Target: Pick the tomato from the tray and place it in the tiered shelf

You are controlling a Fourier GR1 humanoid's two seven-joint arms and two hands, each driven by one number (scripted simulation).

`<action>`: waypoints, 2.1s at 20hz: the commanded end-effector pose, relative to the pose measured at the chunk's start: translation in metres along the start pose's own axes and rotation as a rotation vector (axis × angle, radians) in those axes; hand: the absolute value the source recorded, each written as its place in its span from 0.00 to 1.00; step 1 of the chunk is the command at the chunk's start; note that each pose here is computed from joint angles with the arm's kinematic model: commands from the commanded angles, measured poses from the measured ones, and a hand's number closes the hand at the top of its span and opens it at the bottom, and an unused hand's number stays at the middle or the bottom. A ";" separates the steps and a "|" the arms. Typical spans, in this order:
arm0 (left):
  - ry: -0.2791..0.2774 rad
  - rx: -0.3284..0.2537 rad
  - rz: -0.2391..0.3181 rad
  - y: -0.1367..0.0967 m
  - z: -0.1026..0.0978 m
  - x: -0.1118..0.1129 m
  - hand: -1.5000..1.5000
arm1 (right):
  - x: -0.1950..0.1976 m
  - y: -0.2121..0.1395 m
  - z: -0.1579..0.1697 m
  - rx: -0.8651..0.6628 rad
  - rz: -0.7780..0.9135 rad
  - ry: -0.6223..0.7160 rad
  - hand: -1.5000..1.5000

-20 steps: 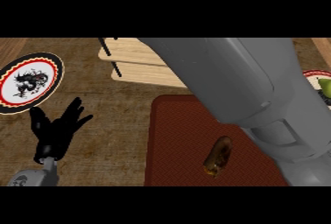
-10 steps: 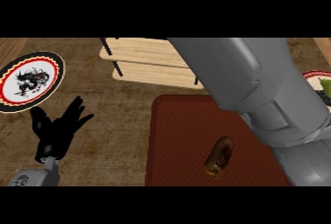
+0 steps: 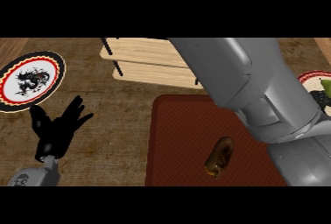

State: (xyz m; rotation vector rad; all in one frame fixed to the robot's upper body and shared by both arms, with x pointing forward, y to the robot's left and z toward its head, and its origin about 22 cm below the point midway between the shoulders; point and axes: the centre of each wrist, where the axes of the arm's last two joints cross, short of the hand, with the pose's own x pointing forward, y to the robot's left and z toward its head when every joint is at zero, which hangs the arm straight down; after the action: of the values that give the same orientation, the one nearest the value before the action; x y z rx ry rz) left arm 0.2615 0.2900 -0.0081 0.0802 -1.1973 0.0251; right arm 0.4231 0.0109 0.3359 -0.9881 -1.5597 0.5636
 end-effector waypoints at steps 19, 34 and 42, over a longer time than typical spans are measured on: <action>0.087 0.006 -0.002 -0.003 -0.004 -0.030 0.50 | -0.002 -0.037 -0.011 -0.140 -0.548 0.085 0.00; 0.091 0.023 0.022 0.007 0.014 -0.030 0.50 | -0.068 -0.130 -0.048 -0.547 -0.706 0.274 0.00; 0.111 0.058 0.019 0.007 0.017 -0.039 0.50 | -0.107 -0.151 -0.029 -0.495 -0.770 0.312 0.00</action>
State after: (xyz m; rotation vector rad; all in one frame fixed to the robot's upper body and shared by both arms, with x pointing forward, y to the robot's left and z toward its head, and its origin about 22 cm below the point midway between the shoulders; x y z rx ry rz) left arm 0.2438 0.3027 -0.0158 0.1099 -1.1740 0.0764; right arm 0.4222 -0.1445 0.4028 -0.7269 -1.6891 -0.5097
